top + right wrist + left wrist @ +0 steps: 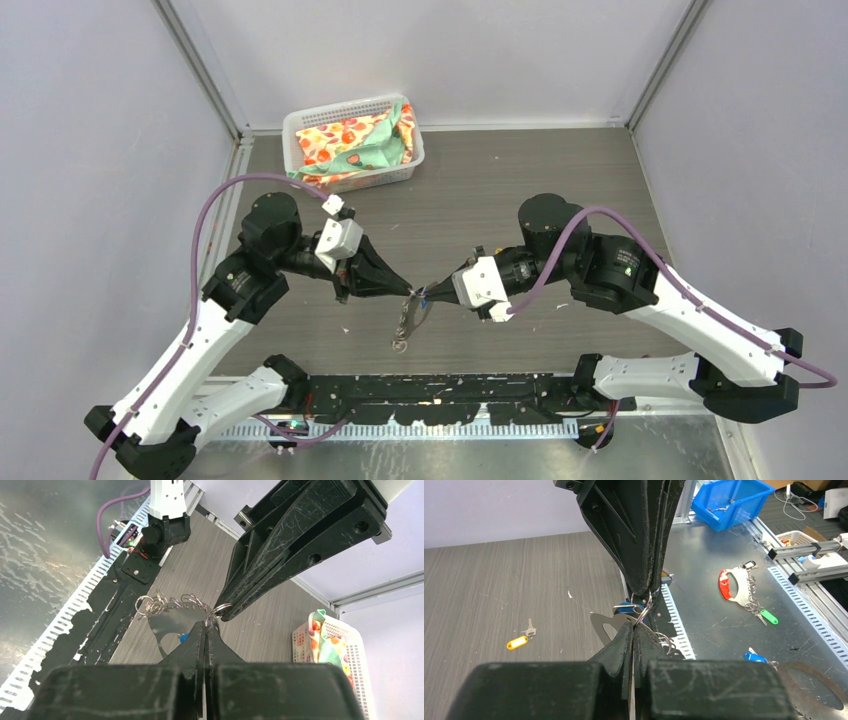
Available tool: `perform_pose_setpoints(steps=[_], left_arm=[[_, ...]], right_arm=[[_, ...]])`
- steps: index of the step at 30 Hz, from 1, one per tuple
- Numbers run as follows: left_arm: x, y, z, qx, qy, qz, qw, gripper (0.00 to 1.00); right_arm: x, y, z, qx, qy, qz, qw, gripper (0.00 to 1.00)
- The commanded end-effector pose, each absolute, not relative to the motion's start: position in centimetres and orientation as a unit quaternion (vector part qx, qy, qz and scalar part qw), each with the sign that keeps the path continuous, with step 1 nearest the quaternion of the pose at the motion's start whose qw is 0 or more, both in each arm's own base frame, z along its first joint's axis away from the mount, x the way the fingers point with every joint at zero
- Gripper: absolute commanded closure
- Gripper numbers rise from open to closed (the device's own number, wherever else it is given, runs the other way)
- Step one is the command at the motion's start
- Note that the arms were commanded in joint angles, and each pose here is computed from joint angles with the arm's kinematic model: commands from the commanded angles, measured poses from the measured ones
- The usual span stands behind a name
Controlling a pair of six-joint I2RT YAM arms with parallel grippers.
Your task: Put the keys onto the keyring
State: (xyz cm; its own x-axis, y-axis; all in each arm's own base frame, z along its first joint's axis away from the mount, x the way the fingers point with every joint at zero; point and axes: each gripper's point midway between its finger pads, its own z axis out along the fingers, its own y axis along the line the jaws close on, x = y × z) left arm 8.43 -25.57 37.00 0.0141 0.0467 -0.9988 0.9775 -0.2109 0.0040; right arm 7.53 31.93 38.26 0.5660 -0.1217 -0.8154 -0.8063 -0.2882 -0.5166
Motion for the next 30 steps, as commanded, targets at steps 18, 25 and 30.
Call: perform_pose_setpoints(steps=[18,25,30], left_arm=[[9.0,-25.5,35.8,0.569,0.473,-0.512,0.436,1.00],[7.6,-25.1,36.0,0.586,0.443,-0.527,0.428,1.00],[7.2,-25.0,36.2,0.590,0.434,-0.530,0.426,1.00]], right_arm=[[8.1,32.9,40.5,-0.716,0.298,0.332,0.536,0.99],[8.4,32.5,40.2,-0.718,0.306,0.321,0.536,0.99],[8.3,31.4,40.1,-0.717,0.314,0.312,0.538,0.99]])
